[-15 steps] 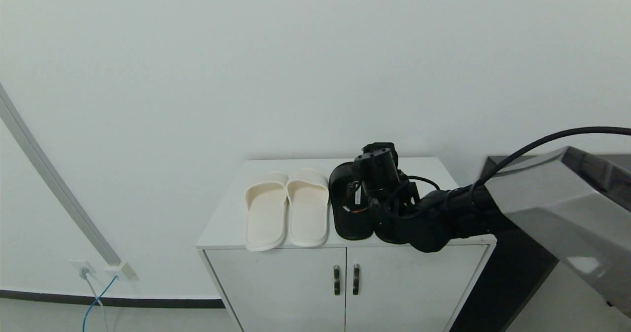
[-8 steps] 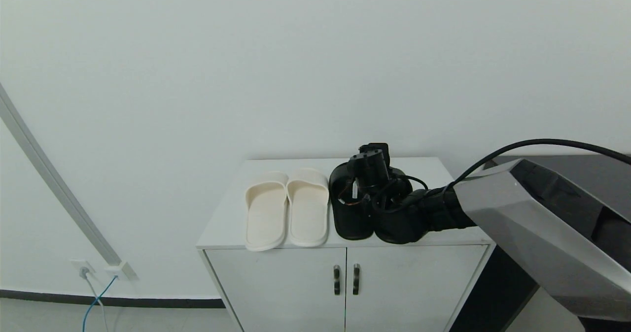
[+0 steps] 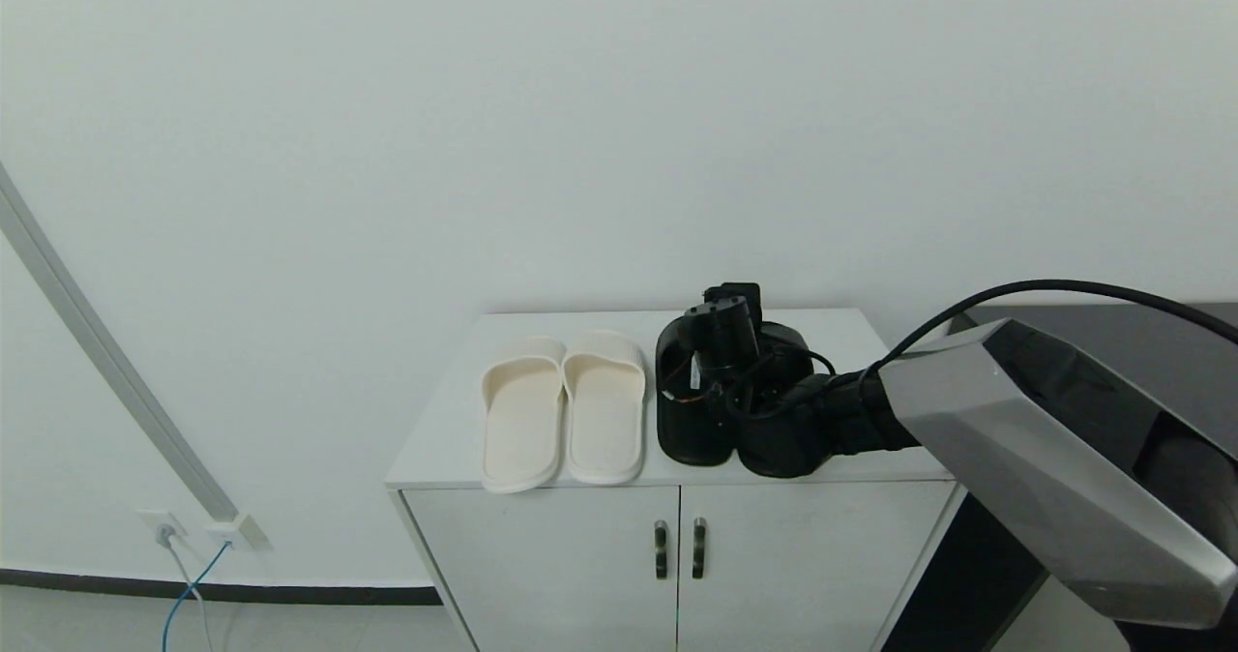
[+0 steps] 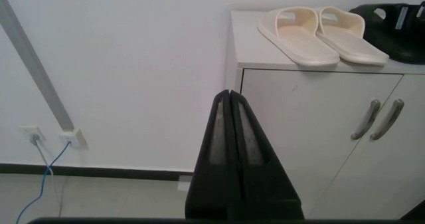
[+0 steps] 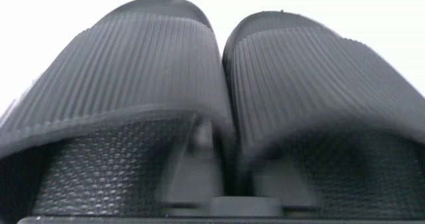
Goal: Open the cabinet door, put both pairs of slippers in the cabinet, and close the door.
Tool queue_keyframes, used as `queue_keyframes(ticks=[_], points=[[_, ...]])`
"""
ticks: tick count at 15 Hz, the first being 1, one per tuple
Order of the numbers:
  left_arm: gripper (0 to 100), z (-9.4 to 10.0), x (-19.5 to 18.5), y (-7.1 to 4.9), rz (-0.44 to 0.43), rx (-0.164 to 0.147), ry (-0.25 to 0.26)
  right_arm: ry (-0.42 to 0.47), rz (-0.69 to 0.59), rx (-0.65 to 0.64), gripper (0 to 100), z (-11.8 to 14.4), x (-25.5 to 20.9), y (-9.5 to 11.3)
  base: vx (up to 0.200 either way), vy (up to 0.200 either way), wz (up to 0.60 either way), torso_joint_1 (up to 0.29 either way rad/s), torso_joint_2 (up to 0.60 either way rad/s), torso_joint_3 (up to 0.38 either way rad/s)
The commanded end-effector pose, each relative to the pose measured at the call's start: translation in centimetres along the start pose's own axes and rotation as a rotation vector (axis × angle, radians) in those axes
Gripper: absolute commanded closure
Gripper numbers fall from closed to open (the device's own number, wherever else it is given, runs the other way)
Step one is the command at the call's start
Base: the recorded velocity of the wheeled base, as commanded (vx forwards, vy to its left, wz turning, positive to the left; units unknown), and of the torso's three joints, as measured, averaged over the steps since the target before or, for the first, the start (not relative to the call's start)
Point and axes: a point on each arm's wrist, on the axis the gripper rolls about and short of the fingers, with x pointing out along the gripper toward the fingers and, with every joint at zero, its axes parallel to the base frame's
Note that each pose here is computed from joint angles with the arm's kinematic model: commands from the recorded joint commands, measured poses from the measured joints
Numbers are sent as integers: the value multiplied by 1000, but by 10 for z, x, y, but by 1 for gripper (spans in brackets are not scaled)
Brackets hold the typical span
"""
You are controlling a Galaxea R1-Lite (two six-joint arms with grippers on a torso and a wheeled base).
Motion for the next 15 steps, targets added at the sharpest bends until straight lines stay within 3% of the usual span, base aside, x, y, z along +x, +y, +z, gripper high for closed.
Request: queue_keyframes(ticks=[1, 3, 6, 8, 10, 13, 15], points=[[100, 0, 0, 0, 0, -1, 0, -9, 5, 8, 100, 10, -7, -3, 0, 0, 0, 0, 0, 0], [100, 0, 0, 0, 0, -1, 0, -13, 11, -9, 100, 24, -24, -11, 0, 0, 0, 0, 0, 0], [100, 0, 0, 0, 0, -1, 0, 2, 99, -31, 100, 47, -83, -33, 0, 0, 0, 0, 0, 0], [100, 0, 0, 0, 0, -1, 0, 24, 224, -44, 100, 50, -124, -48, 0, 0, 0, 0, 0, 0], [100, 0, 0, 0, 0, -1, 0, 74, 447, -138, 100, 38, -183, -88, 0, 0, 0, 0, 0, 0], [100, 0, 0, 0, 0, -1, 0, -10, 711, -154, 100, 34, -220, -132, 0, 0, 0, 0, 0, 0], [100, 0, 0, 0, 0, -1, 0, -22, 804, -171, 100, 37, -230, -150, 0, 0, 0, 0, 0, 0]])
